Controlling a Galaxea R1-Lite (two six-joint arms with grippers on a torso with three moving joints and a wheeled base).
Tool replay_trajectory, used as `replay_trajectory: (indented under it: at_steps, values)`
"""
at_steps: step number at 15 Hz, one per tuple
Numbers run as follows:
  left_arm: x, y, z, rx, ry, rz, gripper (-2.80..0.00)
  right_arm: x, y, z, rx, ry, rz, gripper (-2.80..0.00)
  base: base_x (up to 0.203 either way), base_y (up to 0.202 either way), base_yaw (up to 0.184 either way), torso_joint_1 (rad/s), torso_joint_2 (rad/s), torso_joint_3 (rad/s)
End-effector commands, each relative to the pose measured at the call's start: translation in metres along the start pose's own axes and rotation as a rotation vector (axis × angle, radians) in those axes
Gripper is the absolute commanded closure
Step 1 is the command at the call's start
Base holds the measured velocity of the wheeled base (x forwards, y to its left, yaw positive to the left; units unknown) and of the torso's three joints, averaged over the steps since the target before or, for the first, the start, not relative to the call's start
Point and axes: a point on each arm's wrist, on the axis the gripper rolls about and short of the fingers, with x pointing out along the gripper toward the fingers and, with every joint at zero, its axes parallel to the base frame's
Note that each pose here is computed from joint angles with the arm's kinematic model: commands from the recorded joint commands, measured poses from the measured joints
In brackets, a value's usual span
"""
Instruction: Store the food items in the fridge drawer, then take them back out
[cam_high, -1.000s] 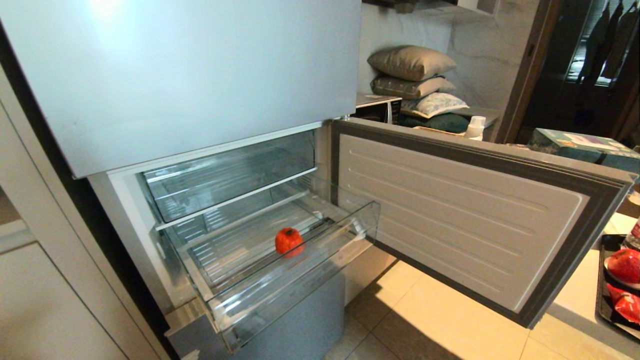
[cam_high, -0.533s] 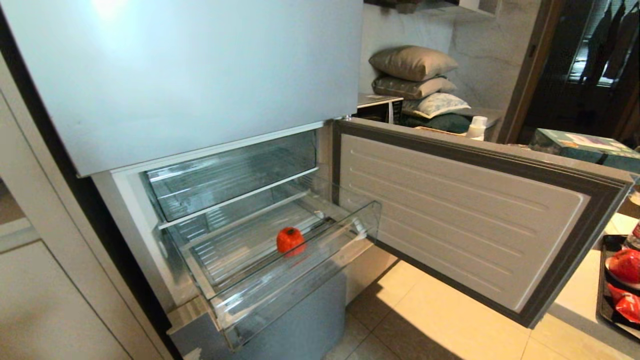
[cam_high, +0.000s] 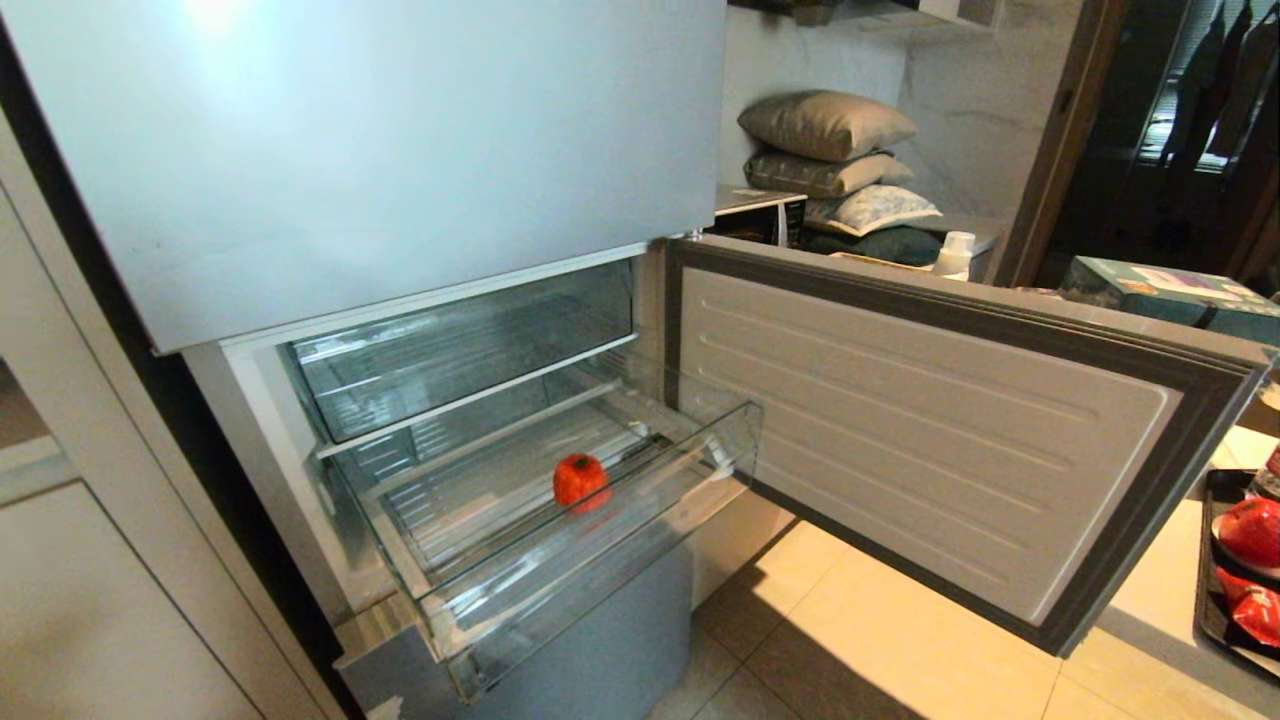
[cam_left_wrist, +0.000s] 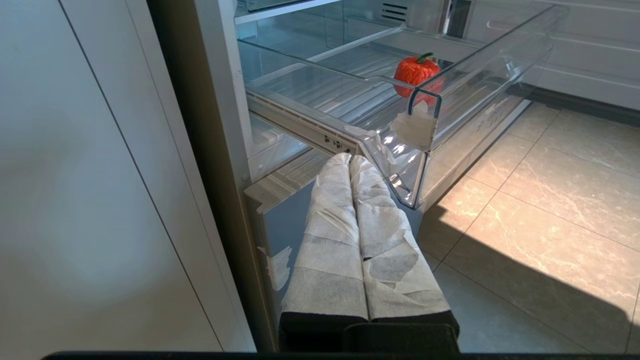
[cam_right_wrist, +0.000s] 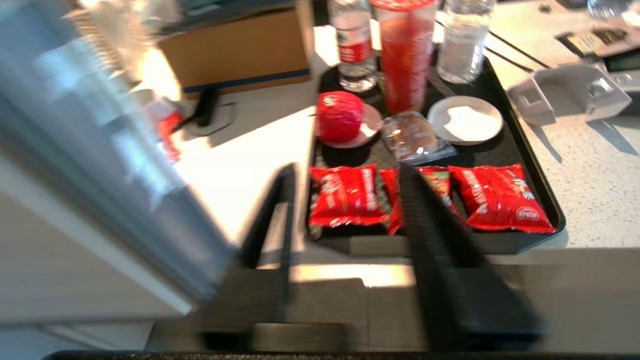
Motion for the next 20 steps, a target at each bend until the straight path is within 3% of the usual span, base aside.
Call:
replay_trajectory:
  at_steps: [1, 9, 15, 20]
  values:
    - [0.0, 0.0, 0.0, 0.0, 0.001, 0.0, 0.0, 0.039, -0.005, -0.004, 0.008, 0.108, -0.04, -2.8, 0.0, 0.0, 0.0, 0.0, 0.0, 0.0]
    - [0.0, 0.0, 0.0, 0.0, 0.001, 0.0, 0.0, 0.142, -0.014, -0.011, -0.023, 0.218, -0.008, -2.8, 0.0, 0.0, 0.0, 0.0, 0.0, 0.0]
    - [0.0, 0.0, 0.0, 0.0, 0.001, 0.0, 0.0, 0.195, -0.016, -0.015, -0.036, 0.266, 0.087, -2.8, 0.0, 0.0, 0.0, 0.0, 0.0, 0.0]
    - [0.0, 0.0, 0.0, 0.0, 0.001, 0.0, 0.0, 0.246, -0.022, -0.034, -0.089, 0.32, 0.092, -2.8, 0.0, 0.0, 0.0, 0.0, 0.0, 0.0]
